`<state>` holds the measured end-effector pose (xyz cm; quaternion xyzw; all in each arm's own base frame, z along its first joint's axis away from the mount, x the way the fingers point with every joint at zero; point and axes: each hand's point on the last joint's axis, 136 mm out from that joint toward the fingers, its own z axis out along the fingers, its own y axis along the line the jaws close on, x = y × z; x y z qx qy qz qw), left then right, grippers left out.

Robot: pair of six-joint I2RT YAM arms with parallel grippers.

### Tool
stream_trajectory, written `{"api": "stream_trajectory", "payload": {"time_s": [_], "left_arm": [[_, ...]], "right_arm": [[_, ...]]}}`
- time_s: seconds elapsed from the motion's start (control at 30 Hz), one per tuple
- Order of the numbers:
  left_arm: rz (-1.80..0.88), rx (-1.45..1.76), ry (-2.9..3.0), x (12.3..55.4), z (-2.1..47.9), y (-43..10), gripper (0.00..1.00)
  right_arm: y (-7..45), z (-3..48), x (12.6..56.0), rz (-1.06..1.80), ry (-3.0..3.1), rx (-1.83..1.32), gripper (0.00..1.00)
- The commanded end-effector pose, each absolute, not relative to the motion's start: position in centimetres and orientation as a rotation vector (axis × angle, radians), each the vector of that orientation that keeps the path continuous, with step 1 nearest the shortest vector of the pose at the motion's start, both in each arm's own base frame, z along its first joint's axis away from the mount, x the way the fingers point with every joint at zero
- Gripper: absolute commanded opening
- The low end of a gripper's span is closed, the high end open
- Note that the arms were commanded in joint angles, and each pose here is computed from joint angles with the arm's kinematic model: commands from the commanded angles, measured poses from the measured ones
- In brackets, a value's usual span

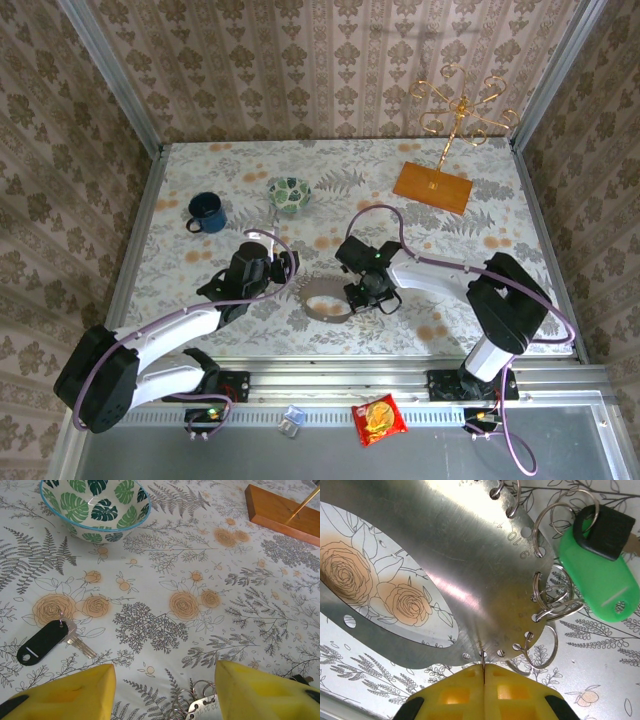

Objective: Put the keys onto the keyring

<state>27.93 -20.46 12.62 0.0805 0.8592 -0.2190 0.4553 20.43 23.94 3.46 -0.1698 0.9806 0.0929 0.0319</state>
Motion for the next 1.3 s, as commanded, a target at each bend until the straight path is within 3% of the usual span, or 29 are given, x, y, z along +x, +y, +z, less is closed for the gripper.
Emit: {"api": "stream_trajectory", "payload": {"time_s": [0.0,0.5,0.63,0.83,1.0,1.27], "left_arm": [[-0.517,0.217,2.098,28.0,13.1,-20.3,0.56],[-0.522,0.212,2.098,27.6,12.9,-20.0,0.56],[-0.523,0.206,2.099,27.6,12.8,-19.9,0.55],[-0.525,0.201,2.097,27.5,12.9,-19.9,0.55],[-0.516,0.223,2.079,27.4,13.8,-19.8,0.55],[-0.499,0.426,1.939,26.3,18.0,-20.8,0.53]], "right_arm": [[23.9,3.5,20.4,0.24,3.03,-0.56,0.0],[24.2,2.6,20.2,0.217,3.057,-0.582,0.19],[24.2,2.7,20.2,0.212,3.055,-0.587,0.16],[24.0,3.2,20.3,0.201,3.038,-0.602,0.0],[24.2,5.9,21.0,0.239,2.928,-0.674,0.0],[26.3,14.8,22.8,0.478,2.445,-0.853,0.0]]}}
